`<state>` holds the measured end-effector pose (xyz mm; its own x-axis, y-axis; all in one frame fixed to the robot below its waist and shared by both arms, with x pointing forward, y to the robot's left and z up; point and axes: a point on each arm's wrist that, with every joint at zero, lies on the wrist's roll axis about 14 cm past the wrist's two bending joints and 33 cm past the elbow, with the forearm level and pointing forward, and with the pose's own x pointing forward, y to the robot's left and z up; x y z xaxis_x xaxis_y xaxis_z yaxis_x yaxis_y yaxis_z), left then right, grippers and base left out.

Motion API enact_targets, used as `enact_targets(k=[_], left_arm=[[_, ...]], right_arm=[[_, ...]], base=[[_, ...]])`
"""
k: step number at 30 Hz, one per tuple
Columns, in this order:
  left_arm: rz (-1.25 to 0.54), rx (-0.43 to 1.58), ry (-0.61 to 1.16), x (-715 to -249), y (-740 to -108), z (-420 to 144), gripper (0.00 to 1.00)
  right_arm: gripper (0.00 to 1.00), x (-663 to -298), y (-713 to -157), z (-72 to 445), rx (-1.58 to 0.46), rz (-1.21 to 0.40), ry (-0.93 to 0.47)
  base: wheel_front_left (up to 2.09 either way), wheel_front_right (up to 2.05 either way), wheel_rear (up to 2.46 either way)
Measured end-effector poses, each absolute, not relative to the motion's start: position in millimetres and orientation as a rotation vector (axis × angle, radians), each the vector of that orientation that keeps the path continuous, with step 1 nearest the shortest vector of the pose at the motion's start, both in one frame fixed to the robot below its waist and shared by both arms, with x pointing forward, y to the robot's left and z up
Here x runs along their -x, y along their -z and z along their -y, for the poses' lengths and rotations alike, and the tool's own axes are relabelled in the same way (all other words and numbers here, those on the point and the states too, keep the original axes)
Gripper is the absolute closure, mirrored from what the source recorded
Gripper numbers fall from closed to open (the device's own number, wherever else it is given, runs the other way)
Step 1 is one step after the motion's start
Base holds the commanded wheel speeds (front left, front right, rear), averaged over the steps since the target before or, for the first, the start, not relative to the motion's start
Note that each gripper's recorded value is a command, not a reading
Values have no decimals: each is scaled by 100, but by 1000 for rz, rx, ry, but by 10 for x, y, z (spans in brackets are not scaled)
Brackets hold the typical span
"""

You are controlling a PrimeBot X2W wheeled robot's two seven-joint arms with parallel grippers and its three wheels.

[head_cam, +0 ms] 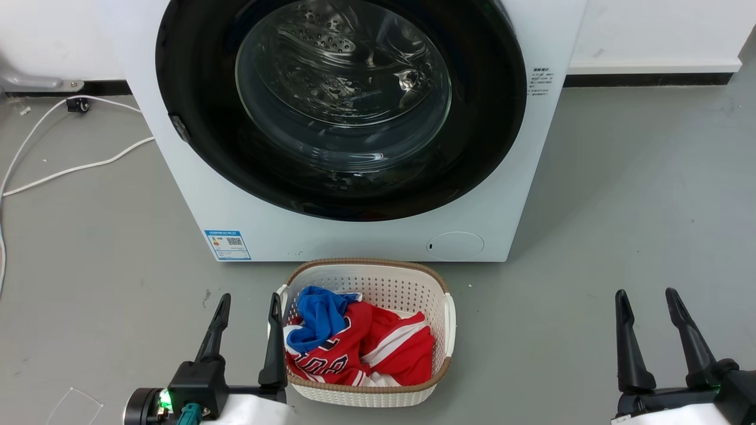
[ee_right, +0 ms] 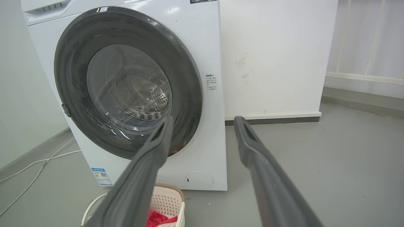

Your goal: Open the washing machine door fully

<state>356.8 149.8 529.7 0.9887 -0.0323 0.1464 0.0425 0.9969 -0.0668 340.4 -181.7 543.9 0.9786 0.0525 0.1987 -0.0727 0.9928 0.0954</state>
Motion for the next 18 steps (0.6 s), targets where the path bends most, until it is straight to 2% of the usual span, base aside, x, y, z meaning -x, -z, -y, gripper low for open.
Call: enact_targets(k=[18], left_arm=[[148,54,37,-3553,-5283,-1497,0]], right_arm=[[0,-3394,-5403,1833,-95,193,-58]], base=[[0,0,0]])
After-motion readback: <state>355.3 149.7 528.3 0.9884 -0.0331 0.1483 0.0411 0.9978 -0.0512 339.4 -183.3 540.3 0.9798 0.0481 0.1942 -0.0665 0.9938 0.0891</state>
